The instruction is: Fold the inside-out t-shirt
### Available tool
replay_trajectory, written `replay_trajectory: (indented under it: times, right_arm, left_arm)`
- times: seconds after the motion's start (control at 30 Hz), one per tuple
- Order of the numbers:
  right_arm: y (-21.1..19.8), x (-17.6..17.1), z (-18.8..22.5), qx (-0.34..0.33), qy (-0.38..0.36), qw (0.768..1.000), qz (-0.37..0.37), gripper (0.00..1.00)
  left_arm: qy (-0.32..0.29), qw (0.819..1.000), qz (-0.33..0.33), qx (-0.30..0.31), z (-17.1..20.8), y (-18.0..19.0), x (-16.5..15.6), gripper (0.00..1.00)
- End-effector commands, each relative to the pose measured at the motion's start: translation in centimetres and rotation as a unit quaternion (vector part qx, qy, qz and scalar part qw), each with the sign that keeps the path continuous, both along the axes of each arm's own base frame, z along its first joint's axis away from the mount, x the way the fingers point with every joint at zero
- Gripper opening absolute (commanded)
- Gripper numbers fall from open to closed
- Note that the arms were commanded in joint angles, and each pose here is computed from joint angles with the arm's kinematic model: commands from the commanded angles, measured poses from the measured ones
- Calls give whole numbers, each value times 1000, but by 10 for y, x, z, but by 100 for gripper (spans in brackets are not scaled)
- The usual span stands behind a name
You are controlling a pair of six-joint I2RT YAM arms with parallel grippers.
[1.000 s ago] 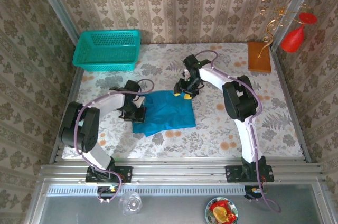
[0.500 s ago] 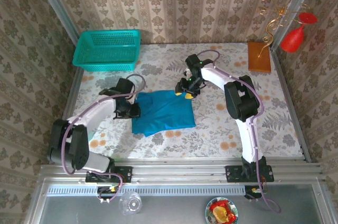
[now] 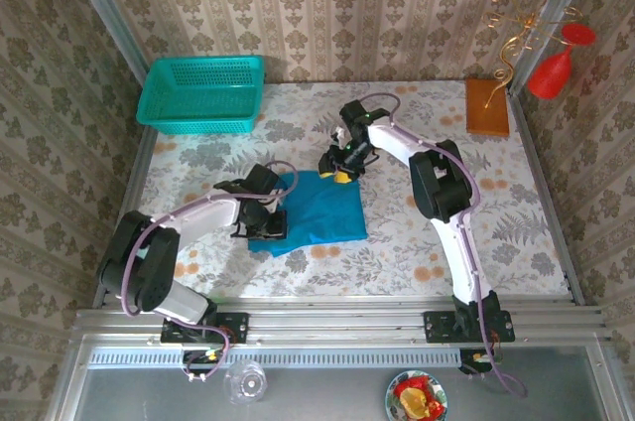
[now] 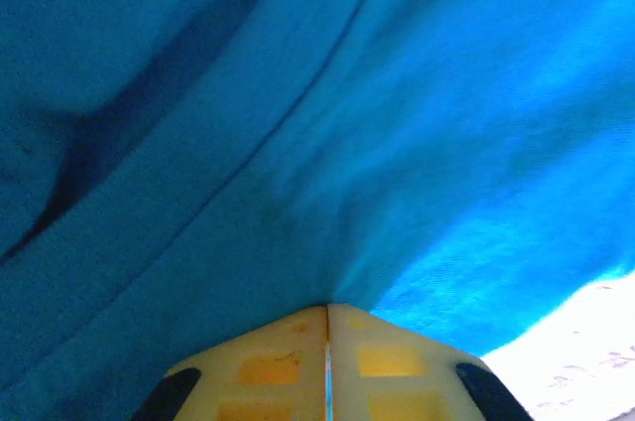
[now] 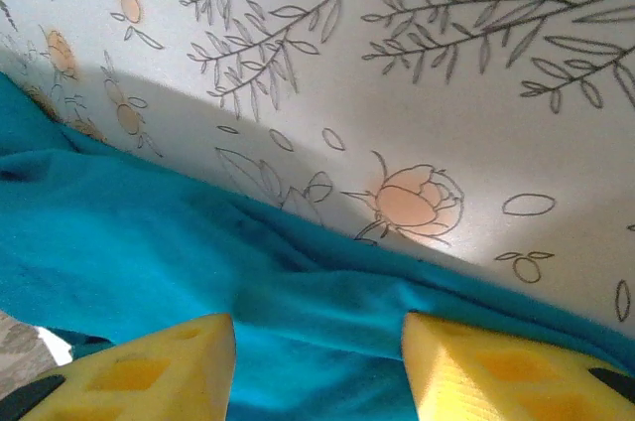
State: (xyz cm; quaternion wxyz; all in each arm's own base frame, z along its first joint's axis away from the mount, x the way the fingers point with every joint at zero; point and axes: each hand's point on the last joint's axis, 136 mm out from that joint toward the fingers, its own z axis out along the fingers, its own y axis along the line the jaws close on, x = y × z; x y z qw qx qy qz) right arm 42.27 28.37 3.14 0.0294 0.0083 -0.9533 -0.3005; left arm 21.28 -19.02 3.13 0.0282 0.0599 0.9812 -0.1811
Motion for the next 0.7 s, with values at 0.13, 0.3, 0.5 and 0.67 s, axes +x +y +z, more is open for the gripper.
replay_trajectory:
  times: [0.13,0.3,0.5,0.67]
  right_arm:
    - [-55,-38,-13,-81,36,996,-18,51]
    - [-75,-83,-12,-99,55,993,-25,51]
    - [-91,-158,-27,-112,86,989,-37,50]
    - [-75,-214,-35,-134,89,987,-18,50]
  left_arm:
    - [8,1000,18,9,-14,10,22,9]
    - [7,1000,12,9,-22,8,56,9]
    - [-1,1000,-6,0,-21,-9,104,11]
    - [-8,999,-32,-22,-18,-32,131,12]
